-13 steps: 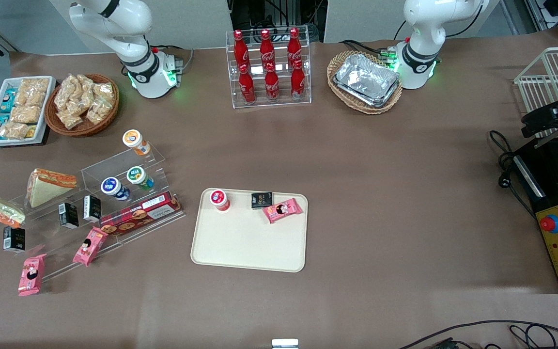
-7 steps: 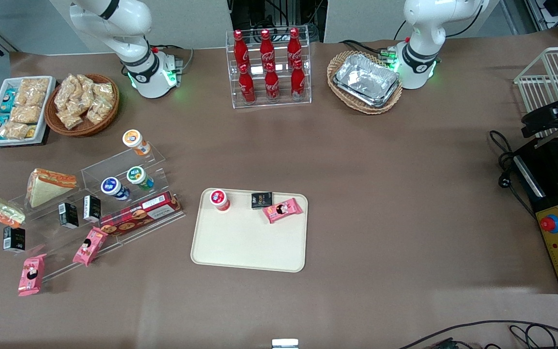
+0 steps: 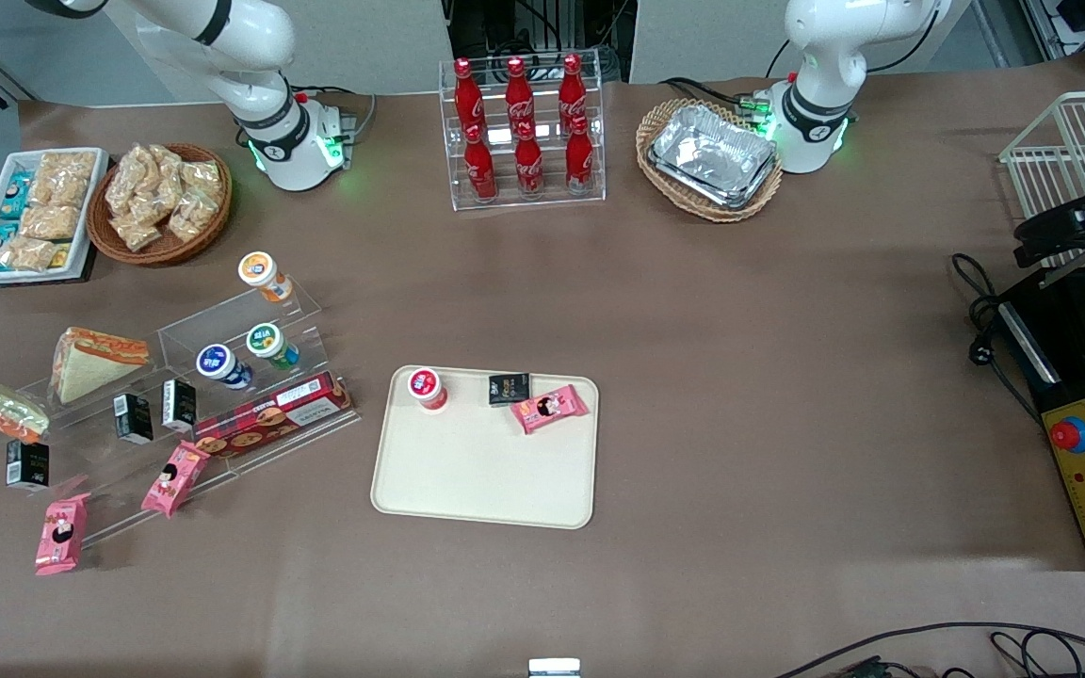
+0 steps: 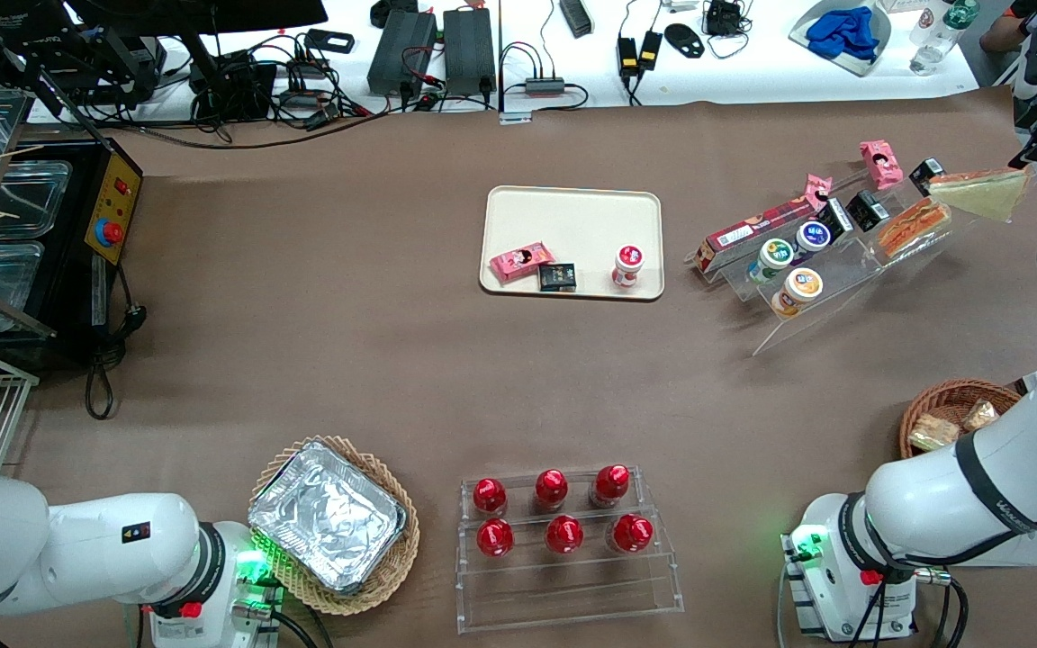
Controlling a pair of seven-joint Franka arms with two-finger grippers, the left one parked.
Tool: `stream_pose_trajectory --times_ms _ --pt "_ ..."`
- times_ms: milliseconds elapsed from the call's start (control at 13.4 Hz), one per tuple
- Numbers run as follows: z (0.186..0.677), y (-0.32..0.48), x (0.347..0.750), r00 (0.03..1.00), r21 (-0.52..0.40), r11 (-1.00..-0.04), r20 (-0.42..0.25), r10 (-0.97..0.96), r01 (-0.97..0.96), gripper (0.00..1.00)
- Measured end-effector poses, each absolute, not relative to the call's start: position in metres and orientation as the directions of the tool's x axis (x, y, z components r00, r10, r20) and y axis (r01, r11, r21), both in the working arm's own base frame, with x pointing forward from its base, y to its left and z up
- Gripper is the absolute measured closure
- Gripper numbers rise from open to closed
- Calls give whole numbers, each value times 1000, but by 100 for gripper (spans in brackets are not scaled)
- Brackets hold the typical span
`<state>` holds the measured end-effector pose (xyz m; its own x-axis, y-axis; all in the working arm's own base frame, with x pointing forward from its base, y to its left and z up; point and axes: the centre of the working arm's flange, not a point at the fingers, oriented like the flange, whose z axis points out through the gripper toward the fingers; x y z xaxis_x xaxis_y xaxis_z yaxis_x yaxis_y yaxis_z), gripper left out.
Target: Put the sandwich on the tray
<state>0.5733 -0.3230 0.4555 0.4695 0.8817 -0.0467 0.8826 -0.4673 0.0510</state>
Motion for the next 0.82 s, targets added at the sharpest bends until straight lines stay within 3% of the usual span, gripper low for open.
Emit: stream_pose_trajectory --times_ms 823 --pt "398 -360 559 478 -5 -478 -19 878 878 0"
